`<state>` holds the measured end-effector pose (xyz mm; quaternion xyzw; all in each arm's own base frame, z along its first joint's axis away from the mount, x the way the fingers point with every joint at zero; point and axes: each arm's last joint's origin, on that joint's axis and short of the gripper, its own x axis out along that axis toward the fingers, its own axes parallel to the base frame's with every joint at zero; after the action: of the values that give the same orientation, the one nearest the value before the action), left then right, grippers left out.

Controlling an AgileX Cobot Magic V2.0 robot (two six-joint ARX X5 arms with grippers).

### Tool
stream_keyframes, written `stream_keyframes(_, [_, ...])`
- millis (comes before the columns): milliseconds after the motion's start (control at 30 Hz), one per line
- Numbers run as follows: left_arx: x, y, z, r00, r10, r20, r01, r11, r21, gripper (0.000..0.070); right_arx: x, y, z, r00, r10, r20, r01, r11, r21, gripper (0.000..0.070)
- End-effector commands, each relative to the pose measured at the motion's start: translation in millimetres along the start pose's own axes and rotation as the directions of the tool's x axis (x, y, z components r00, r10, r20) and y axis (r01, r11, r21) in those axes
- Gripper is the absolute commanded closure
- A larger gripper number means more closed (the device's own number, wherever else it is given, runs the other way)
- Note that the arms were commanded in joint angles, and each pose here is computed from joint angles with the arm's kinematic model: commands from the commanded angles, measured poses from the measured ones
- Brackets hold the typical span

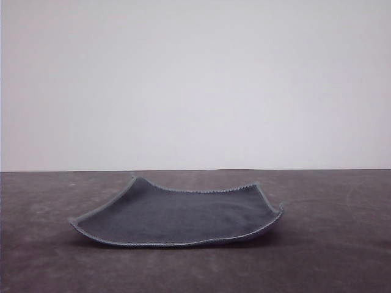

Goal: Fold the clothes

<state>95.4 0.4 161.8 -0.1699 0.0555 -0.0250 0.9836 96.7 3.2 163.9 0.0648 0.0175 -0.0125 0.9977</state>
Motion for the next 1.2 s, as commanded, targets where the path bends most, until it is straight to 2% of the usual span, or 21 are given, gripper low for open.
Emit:
stream_keyframes(0, [1, 0.8, -2, 1.0, -0.006, 0.016, 0.008, 0.995, -0.099, 0.07, 0, 0, 2, 0.999, -0.002, 0.032, -0.001, 0.993, 0.117, 0.0691])
stream_keyframes(100, [0, -2.6, 8, 0.997, -0.028, 0.078, 0.035, 0.995, -0.094, 0.07, 0, 1, 9, 0.996, 0.004, 0.086, -0.019, 0.986, 0.167, 0.0691])
stream_keyframes(267, [-9, -12.1, 32, 0.986, -0.055, 0.154, 0.068, 0.994, -0.082, 0.0697, -6, 4, 30, 0.988, 0.021, 0.15, -0.05, 0.981, 0.186, 0.0692])
stream_keyframes(433, [-25, -22.8, 61, 0.987, -0.018, 0.157, 0.032, 0.996, -0.082, 0.0697, -19, 6, 60, 0.989, 0.022, 0.149, -0.05, 0.981, 0.189, 0.0693])
stream_keyframes(533, [-33, -28.5, 76, 0.996, 0.018, 0.089, -0.01, 0.996, -0.083, 0.0697, -27, 8, 75, 0.997, 0.014, 0.08, -0.029, 0.982, 0.186, 0.0693])
stream_keyframes(633, [-38, -33.2, 88, 0.999, 0.051, -0.006, -0.051, 0.997, -0.049, 0.0697, -33, 10, 88, 1.0, 0.027, -0.015, -0.024, 0.984, 0.178, 0.0693])
stream_keyframes(800, [-36, -38.6, 103, 0.979, 0.106, -0.173, -0.104, 0.994, 0.023, 0.0697, -32, 14, 103, 0.983, 0.071, -0.167, -0.045, 0.986, 0.159, 0.0693])
stream_keyframes(967, [-27, -41.2, 111, 0.933, 0.129, -0.336, -0.114, 0.991, 0.064, 0.0697, -21, 18, 105, 0.938, 0.141, -0.317, -0.11, 0.987, 0.115, 0.0693])
stream_keyframes(1167, [-11, -44.6, 111, 0.863, 0.068, -0.501, -0.033, 0.996, 0.079, 0.0697, 2, 22, 96, 0.849, 0.251, -0.465, -0.225, 0.968, 0.111, 0.0693])
